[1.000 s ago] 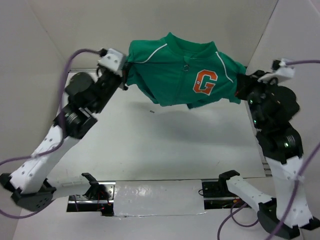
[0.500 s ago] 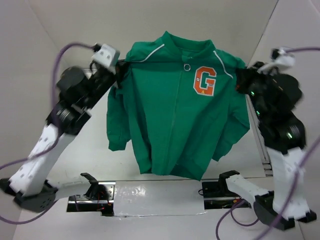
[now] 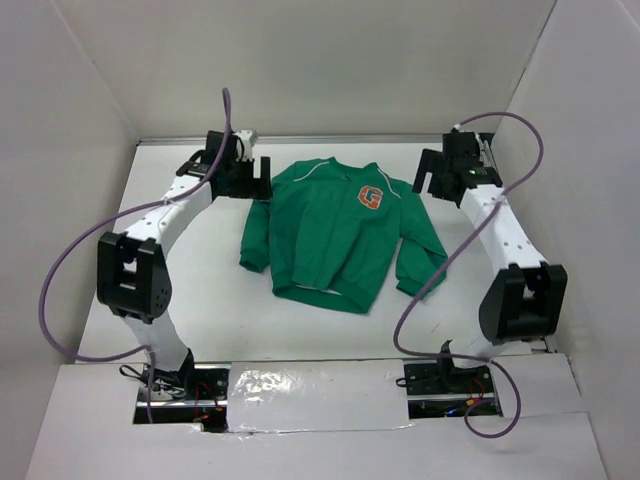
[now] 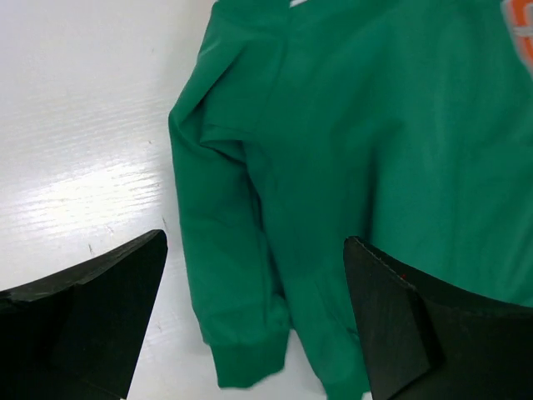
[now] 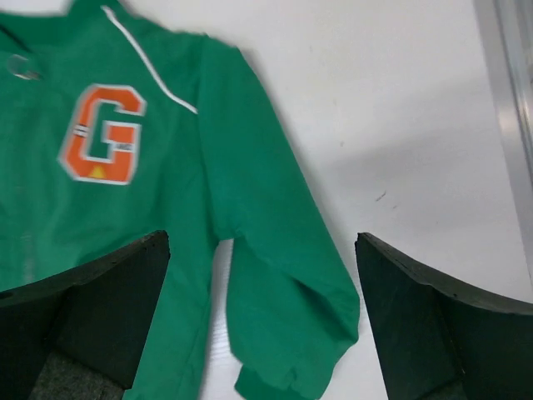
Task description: Zip up the jacket
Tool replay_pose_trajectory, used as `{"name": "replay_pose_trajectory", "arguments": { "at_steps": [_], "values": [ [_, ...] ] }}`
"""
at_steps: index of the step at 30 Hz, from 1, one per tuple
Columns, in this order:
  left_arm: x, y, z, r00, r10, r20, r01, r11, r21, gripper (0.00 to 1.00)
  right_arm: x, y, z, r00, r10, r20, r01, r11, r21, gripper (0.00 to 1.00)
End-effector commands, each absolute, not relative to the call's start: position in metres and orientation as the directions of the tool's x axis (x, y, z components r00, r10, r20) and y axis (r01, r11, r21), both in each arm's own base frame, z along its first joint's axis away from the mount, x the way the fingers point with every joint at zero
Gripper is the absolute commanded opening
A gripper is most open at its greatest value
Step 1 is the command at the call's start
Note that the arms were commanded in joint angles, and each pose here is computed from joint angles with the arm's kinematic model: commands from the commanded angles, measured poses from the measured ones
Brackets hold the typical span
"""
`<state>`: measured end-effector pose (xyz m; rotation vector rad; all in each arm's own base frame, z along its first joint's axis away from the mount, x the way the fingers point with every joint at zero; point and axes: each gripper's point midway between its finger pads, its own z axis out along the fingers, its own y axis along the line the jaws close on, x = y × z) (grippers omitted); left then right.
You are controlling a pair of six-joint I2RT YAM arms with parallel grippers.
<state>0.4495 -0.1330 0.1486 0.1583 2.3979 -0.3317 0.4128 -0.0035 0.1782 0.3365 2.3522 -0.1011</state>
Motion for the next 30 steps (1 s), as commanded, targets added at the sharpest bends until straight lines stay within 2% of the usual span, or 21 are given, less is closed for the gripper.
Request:
{"name": "replay_pose_trajectory", "arguments": {
  "at_steps": [1,5,8,16,20,30],
  "values": [
    [0.443,-0.145,0.230,-0.621,-0.063,-0.781,0.242,0.933,-0.268,0.99,0.410,-0.004,0.246,-0.500,0.274,-0.821,0.292,0.946,0.139,1.00],
    [0.399,-0.147,0.227,-0.661,-0.112,-0.742,0.227,0.912,-0.340,0.99,0.385,0.002,0.245,-0.479,0.337,-0.810,0.297,0.931,0.211,1.00],
    [0.366,-0.149,0.237,-0.668,-0.182,-0.722,0.179,0.902,-0.393,0.99,0.359,0.003,0.267,-0.404,0.395,-0.825,0.298,0.910,0.289,1.00],
    [0.279,-0.125,0.283,-0.575,-0.376,-0.727,0.117,0.841,-0.527,0.99,0.295,-0.008,0.293,-0.239,0.483,-0.842,0.326,0.857,0.399,1.00],
    [0.258,-0.122,0.286,-0.559,-0.393,-0.730,0.131,0.828,-0.545,0.99,0.274,-0.009,0.304,-0.198,0.488,-0.850,0.310,0.854,0.418,1.00],
    [0.252,-0.119,0.291,-0.550,-0.395,-0.736,0.133,0.828,-0.544,0.99,0.255,-0.017,0.304,-0.126,0.499,-0.857,0.327,0.837,0.439,1.00]
  ]
}}
